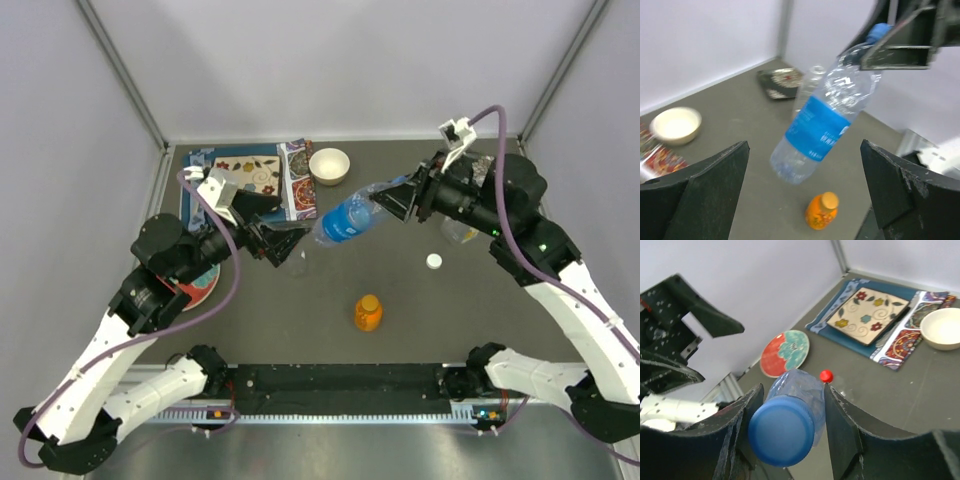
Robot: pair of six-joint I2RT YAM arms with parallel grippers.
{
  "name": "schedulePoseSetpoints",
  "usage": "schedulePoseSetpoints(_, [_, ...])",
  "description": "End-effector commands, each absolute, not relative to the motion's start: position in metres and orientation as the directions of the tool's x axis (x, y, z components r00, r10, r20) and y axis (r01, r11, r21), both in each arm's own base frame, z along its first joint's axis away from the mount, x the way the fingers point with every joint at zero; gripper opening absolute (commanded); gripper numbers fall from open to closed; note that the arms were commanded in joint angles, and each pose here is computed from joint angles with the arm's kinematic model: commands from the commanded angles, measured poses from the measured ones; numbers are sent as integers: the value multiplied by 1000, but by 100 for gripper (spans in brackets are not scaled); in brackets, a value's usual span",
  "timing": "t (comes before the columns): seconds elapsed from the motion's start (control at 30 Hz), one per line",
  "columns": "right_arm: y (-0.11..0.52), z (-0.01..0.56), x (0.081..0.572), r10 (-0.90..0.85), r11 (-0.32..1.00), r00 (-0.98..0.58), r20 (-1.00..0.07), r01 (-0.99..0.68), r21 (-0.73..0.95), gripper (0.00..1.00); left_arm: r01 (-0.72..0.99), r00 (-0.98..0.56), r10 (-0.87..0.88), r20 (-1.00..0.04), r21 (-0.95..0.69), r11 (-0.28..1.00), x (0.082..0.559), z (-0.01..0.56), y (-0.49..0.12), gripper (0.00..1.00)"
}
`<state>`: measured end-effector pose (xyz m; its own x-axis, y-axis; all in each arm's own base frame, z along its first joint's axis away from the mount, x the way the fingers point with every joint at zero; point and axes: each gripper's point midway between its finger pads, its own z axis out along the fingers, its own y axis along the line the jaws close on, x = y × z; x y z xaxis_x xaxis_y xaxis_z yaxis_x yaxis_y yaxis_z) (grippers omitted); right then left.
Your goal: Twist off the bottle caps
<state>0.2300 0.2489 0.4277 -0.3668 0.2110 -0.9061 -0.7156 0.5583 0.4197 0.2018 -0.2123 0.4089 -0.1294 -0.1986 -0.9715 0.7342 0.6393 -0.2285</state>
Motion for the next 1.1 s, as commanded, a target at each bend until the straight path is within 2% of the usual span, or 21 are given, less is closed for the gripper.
schedulePoseSetpoints(0.0, [247,450,185,229,419,-374,-899,-796,438,0,947,-92,-214,-973,-151,283,146,456,-248,99])
schedulePoseSetpoints(0.07, [246,451,177,233,398,-381,-895,-802,445,0,974,-92,-176,-980,-126,189,134,453,-256,99])
schedulePoseSetpoints(0.2, [247,454,165,263,339,-411,-873,-808,482,0,983,-152,-128,-980,-163,79,129,432,-270,99])
schedulePoseSetpoints(0.43, [254,464,151,297,223,-453,-840,-823,523,0,975,-181,-103,-978,-193,114,142,409,-276,99])
schedulePoseSetpoints(0.83, [265,475,149,287,202,-437,-852,-842,500,0,975,-222,-45,-974,-222,1,136,392,-303,98])
schedulePoseSetpoints(1.0, [278,476,146,267,198,-427,-864,-853,483,0,976,-216,-32,-976,-216,0,136,386,-308,98])
schedulePoseSetpoints(1.07, [279,476,147,269,203,-423,-865,-853,480,0,976,-215,-29,-976,-216,7,138,383,-309,94])
